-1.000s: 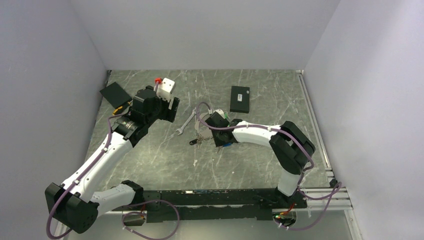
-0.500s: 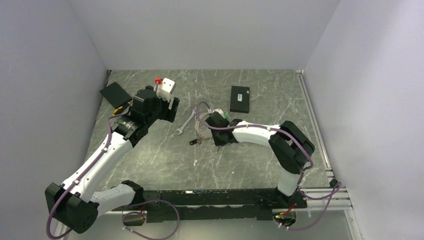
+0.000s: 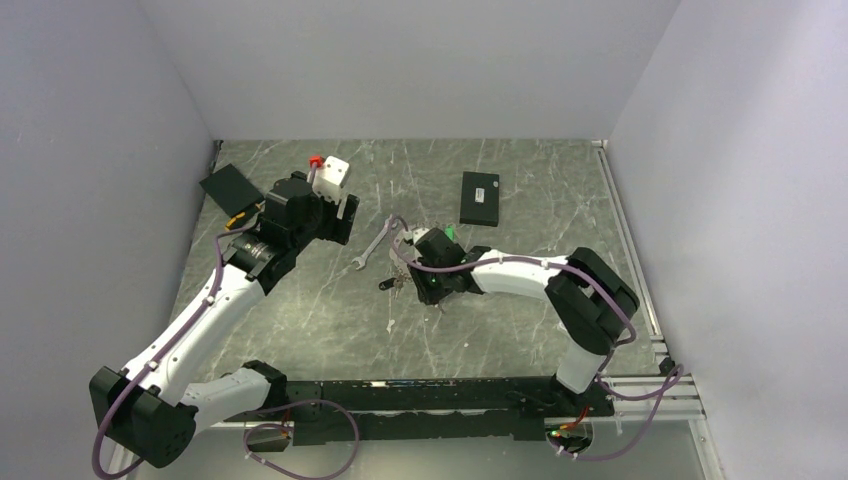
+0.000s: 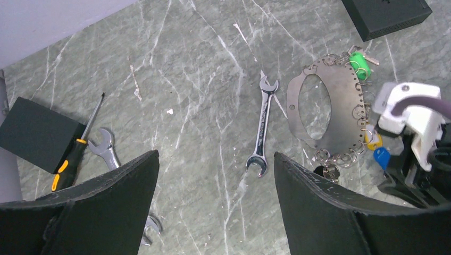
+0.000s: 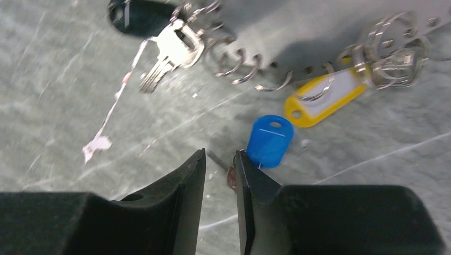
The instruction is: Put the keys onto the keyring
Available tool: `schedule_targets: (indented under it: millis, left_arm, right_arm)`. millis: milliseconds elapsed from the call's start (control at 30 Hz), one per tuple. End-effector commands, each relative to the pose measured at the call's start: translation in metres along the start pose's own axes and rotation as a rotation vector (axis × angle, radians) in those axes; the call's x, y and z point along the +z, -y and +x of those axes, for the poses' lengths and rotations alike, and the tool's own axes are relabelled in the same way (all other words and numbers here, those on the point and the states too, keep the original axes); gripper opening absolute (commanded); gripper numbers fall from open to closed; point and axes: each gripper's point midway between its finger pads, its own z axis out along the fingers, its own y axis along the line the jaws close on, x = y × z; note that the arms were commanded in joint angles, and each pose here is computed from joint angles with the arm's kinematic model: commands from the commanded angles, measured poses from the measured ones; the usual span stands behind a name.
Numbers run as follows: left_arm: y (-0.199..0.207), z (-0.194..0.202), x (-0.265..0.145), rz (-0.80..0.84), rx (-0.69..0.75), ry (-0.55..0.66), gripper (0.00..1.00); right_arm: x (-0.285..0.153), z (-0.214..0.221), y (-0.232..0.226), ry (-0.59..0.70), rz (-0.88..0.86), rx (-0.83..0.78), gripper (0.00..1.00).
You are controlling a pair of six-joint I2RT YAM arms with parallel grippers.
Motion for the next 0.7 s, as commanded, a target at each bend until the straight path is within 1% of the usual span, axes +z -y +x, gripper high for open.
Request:
schedule_targets:
  millis: [0,133,267,333,533,667]
  left_arm:
    - [-0.001,-0.021,-0.009,0.006,0.014,0.065,0.84]
    - [0.000,-0.021,-0.010,0.011,0.011,0.067,0.83]
    - [0.000,-0.022,-0.011,0.011,0.011,0.069,0.83]
    - [0.000,-0.022,-0.011,0.010,0.012,0.071,0.83]
    - [-0.001,-0.021,-0.010,0.007,0.013,0.069,0.84]
    - [-0.002,-0.021,-0.010,0.003,0.013,0.068,0.84]
  right_arm:
    - [-0.019,-0.005,-0.024,0.036,-0.079,-0.063,0.32]
    - [-0.029,-0.012,-0.025,0.062,-0.071,-0.057,0.35]
    - [-0.038,-0.026,-0.030,0.090,-0.075,-0.060,0.44]
    - [-0.042,-0.031,-0.033,0.105,-0.080,-0.061,0.46]
    - [-0.049,-0.029,-0.045,0.110,-0.127,-0.062,0.46]
    - [-0.051,-0.020,-0.063,0.102,-0.193,-0.091,0.45]
